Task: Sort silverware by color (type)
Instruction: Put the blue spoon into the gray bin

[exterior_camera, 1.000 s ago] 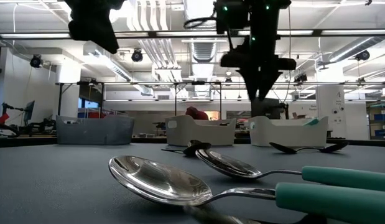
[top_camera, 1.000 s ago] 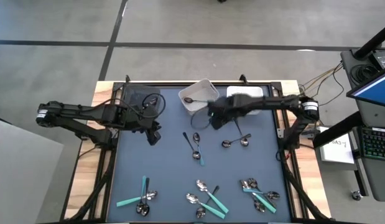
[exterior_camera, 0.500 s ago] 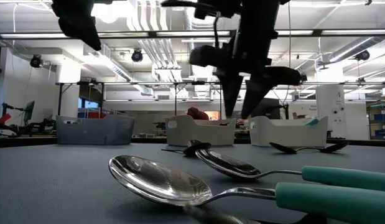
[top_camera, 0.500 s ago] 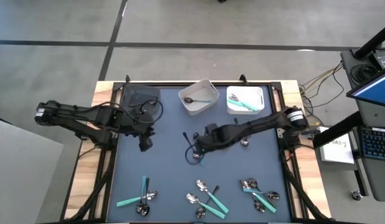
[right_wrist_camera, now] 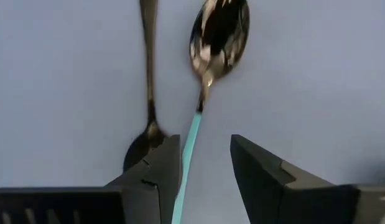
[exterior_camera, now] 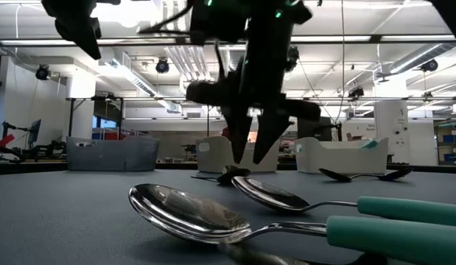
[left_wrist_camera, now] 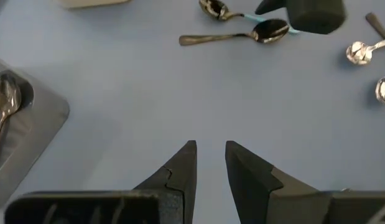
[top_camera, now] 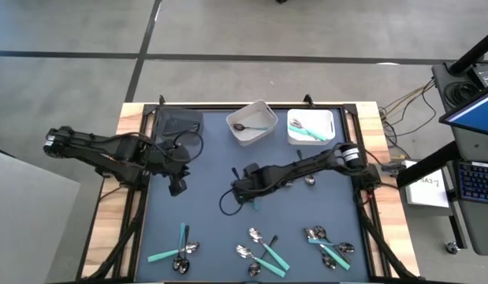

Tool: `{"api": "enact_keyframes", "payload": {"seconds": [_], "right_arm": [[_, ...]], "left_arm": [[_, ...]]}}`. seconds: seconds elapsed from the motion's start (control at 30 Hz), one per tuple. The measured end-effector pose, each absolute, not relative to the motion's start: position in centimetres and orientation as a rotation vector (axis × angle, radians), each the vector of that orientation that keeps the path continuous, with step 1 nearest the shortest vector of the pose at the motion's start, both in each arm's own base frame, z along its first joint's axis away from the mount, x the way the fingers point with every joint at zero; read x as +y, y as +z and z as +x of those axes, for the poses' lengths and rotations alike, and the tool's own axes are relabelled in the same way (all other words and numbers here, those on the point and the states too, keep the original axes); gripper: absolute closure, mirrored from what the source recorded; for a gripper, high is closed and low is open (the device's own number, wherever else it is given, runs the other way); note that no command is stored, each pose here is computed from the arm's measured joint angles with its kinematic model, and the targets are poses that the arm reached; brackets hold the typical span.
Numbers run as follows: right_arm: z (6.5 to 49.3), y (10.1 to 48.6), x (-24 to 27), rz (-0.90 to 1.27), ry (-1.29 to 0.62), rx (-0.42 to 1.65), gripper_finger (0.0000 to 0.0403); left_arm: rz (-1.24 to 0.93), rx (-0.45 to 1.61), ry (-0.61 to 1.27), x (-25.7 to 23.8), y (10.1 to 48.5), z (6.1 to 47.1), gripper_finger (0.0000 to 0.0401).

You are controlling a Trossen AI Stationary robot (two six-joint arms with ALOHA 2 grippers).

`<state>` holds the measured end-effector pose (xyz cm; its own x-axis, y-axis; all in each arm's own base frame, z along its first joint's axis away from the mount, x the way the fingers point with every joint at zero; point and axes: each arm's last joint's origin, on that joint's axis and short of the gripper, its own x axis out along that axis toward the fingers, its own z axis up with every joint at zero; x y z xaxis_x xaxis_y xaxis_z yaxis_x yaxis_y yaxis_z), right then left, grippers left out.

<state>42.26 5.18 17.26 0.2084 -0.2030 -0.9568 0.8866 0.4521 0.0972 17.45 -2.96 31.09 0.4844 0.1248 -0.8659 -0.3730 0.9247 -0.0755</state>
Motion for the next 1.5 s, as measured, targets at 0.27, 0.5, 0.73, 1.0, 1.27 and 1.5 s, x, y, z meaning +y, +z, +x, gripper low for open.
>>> {"api": "enact_keyframes", "payload": {"seconds": [0.27,0.5,0.73,1.0,1.27,1.5], "right_arm": [[43.2,15.3,4.3,0.753,-0.896,1.139,0.0271],[43.3,14.5,4.3,0.734,-0.899,1.155,0.0295],[43.3,14.4,4.2,0.677,-0.856,1.182,0.0378],[42.4,15.2,3.3,0.613,-0.859,1.249,0.0392],[39.6,20.9,1.3,0.450,-0.937,1.230,0.0393],[38.6,25.5,-2.9,0.331,-0.920,1.085,0.0393]], "left_arm": [[-0.263,1.042,0.300,-3.3,31.0,17.1,0.0333],[-0.255,1.061,0.307,-3.2,31.0,16.9,0.0333],[-0.242,1.051,0.327,-3.2,31.0,16.9,0.0333],[-0.242,1.035,0.362,-3.1,31.0,16.9,0.0333],[-0.258,0.993,0.402,-3.0,31.1,17.3,0.0333],[-0.275,0.941,0.470,-3.1,30.9,18.1,0.0333]]}}
